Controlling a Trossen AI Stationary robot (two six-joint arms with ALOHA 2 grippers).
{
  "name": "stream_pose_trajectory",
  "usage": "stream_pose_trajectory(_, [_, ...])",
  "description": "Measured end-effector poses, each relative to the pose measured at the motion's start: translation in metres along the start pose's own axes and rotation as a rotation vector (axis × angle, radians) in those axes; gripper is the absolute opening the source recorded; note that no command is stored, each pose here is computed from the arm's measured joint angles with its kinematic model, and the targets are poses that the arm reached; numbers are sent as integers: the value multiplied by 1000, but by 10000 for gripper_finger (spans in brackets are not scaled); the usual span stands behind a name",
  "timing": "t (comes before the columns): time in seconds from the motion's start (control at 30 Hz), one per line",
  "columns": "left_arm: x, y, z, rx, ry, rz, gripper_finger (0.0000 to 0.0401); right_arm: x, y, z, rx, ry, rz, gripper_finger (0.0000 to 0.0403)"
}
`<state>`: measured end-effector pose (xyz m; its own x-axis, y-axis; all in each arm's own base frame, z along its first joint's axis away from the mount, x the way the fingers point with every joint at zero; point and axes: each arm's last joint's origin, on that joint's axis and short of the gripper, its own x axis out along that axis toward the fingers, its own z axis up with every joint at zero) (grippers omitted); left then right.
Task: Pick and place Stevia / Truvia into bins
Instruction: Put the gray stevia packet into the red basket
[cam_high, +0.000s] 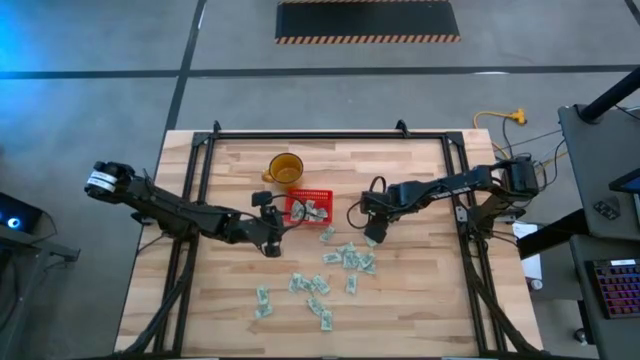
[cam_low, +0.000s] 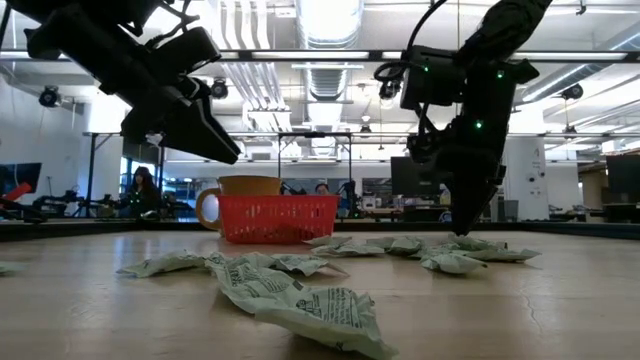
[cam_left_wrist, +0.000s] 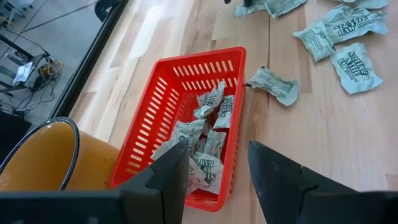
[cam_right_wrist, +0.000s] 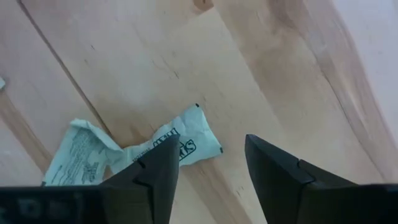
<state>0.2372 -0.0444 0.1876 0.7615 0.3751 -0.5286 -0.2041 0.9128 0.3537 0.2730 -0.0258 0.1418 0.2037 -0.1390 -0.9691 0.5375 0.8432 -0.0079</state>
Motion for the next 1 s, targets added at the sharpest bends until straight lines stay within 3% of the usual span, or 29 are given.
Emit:
stream_pose_trajectory(0.37, [0, 0, 0, 0, 0, 1, 148, 7, -2, -7, -5, 14, 39, 128])
stream_pose_trajectory(0.7, [0, 0, 0, 1, 1, 1, 148, 5, -1, -5, -167, 22, 52, 18])
stream_pose_trajectory(1.0, [0, 0, -3, 15, 22, 0, 148, -3, -3, 7, -284, -84, -130, 14])
